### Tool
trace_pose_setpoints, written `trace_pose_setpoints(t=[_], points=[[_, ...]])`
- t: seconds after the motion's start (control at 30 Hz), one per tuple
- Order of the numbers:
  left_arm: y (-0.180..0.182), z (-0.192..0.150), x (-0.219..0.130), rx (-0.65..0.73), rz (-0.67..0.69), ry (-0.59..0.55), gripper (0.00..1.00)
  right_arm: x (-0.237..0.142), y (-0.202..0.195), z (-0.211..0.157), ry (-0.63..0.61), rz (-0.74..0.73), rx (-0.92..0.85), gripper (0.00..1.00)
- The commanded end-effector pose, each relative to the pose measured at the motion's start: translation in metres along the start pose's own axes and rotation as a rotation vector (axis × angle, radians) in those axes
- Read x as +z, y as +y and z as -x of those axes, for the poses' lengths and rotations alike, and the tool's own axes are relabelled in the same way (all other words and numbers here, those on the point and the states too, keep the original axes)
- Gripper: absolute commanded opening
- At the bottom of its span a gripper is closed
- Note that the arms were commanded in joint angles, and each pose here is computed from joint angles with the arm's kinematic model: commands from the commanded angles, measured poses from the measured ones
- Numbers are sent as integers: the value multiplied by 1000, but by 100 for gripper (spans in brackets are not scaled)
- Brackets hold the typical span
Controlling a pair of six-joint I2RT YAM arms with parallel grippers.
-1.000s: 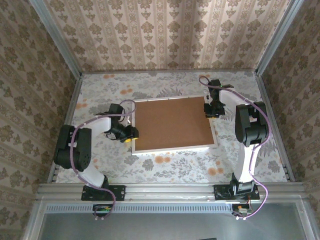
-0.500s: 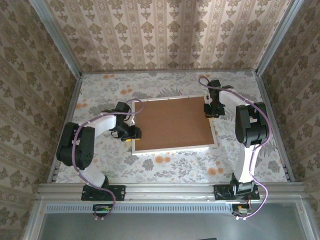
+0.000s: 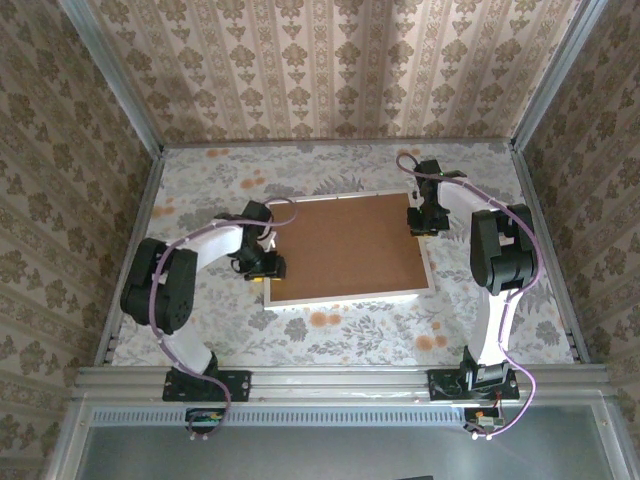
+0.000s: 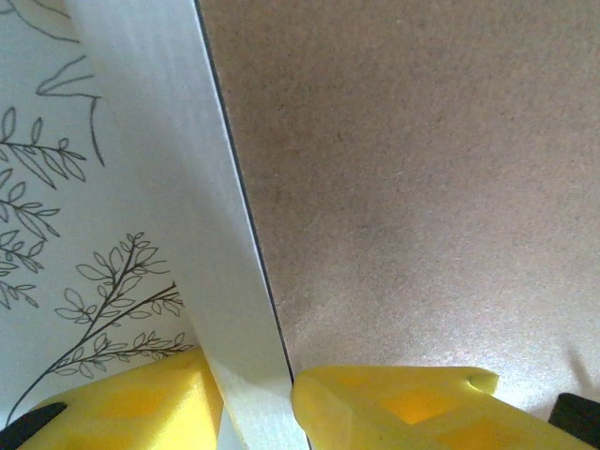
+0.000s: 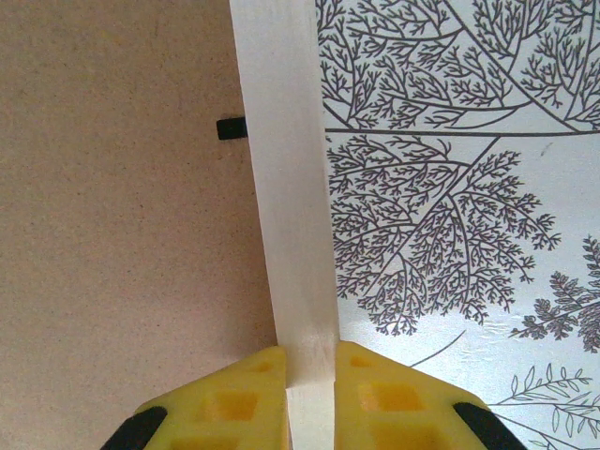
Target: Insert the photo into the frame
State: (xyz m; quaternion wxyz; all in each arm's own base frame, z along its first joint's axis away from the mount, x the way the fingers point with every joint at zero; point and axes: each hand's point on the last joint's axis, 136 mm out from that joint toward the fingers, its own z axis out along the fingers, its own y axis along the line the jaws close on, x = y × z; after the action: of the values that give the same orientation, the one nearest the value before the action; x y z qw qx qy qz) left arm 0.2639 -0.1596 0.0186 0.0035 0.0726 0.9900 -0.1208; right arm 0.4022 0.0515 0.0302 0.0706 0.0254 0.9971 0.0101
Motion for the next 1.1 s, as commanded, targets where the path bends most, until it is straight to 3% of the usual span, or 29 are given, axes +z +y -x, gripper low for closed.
trace_pose_setpoints(t=[0.0,0.17,0.57,0.9,1.07], points=[[-1,-30,33,80,41,130,51,11,27,-22,75,75,-27,17],[-3,-29,34,98,64,135,52,12,28,-22,78,77,-29,17],[-33,-23,32,-79,-165,66,56,12,27,-24,82,74,-31,17],[-29,-28,30,-152,-152,59,56,12,28,-23,81,78,-33,17],[-18,-40,31,-94,-43,84,58,12,28,-22,80,79,-34,17]])
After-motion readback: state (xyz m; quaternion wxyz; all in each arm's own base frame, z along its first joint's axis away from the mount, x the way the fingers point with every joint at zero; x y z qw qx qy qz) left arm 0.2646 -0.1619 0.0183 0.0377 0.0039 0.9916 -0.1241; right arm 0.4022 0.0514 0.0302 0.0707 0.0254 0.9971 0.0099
